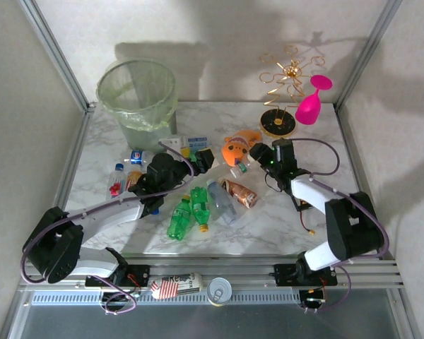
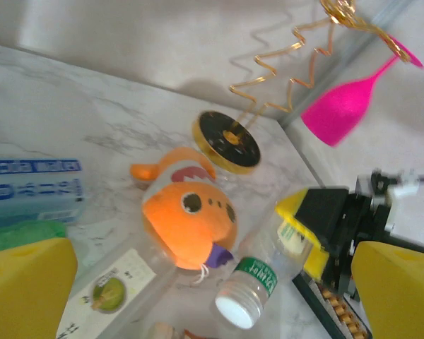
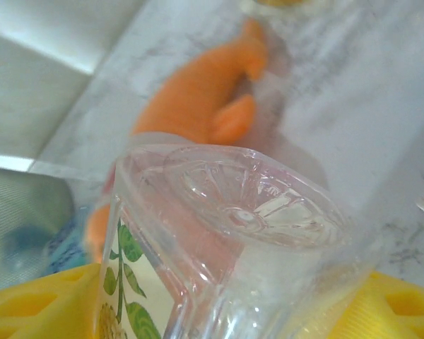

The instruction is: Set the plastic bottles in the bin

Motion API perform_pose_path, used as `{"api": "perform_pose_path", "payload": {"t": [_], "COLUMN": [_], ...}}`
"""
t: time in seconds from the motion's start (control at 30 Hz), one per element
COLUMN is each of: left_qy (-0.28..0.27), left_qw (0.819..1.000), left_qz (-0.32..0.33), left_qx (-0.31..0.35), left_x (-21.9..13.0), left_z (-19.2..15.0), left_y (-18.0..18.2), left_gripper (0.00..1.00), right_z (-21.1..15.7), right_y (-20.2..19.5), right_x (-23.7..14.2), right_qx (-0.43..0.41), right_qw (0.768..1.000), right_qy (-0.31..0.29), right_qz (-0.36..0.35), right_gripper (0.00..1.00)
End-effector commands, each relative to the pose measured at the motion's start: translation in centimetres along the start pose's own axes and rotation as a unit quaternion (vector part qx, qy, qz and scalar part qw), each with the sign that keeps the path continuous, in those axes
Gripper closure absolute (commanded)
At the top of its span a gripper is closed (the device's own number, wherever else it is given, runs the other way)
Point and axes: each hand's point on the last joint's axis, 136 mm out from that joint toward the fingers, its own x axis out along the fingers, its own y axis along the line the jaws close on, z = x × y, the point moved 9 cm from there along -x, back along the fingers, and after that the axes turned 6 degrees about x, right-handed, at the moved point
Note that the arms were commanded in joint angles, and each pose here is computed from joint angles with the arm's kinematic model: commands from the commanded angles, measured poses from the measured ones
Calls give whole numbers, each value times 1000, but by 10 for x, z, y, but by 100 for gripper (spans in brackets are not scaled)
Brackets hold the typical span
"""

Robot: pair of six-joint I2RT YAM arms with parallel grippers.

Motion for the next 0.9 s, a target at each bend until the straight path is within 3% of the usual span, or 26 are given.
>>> {"api": "perform_pose_path", "payload": {"t": [0.0,0.17,0.47,0.67,0.87], "left_qy": [27,106,181,208,212], "left_qw": [992,974,953,948,949], "left_qz": [-112,-186,-231,-234,-226], "left_qx": [45,78,72,67,63], "left_x": [10,27,47,59,65], "left_z": [13,4,-25,-41,-44], "left_y": [-23,-38,-51,-55,-53], "left_gripper": [0,0,4,12,28], "right_z": [8,10,4,-3,-6], "right_y": [28,57,84,93,96], "right_x": [-20,-46,-66,-68,-71], "right_qx": [-73,-120,-150,-166,-174], "right_qw": [996,983,961,954,951], "right_qy": [9,30,61,67,71], "right_qz": [53,138,225,240,247], "right_gripper": [47,47,48,48,48]}}
